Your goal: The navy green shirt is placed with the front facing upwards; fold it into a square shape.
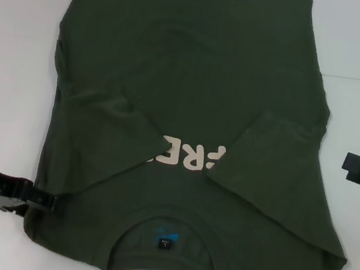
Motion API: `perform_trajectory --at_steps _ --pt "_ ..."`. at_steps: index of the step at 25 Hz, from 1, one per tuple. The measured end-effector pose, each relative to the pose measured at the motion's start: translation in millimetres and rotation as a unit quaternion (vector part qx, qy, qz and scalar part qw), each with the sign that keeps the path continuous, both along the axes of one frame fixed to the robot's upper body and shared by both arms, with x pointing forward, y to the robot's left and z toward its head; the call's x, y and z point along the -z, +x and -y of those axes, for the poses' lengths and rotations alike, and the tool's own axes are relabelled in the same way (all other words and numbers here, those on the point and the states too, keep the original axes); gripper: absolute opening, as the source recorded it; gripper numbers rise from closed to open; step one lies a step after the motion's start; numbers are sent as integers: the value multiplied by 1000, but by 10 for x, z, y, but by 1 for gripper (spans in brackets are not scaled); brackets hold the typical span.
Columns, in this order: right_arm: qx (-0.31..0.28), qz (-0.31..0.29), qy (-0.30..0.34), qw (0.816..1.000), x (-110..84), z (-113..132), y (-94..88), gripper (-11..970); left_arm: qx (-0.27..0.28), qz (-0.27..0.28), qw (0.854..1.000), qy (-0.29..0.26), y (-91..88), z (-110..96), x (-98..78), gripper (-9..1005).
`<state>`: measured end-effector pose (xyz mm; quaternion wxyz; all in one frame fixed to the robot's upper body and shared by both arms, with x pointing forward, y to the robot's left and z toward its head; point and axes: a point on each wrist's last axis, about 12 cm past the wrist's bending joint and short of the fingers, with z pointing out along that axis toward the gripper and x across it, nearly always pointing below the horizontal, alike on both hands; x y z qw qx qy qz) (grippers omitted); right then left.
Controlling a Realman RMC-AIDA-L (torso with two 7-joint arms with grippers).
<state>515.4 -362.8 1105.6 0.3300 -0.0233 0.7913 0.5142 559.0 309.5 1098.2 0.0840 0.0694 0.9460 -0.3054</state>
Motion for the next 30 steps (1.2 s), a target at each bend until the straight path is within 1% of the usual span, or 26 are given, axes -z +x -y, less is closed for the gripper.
perform_trajectory --at_steps 7,12,23,26,30 --pt "0 0 0 1000 1 1 0 944 7 -1 1000 6 15 20 1 824" --pt "1 0 0 1000 1 1 1 944 19 3 1000 12 34 50 -2 601" --pt "-1 0 1 1000 0 -9 3 945 25 11 999 18 46 55 -2 361" --pt "-2 1 2 1000 -4 -19 11 945 30 11 999 21 48 69 1 151" --pt "-3 1 2 1000 -7 -26 17 945 28 17 999 24 57 57 -21 101"
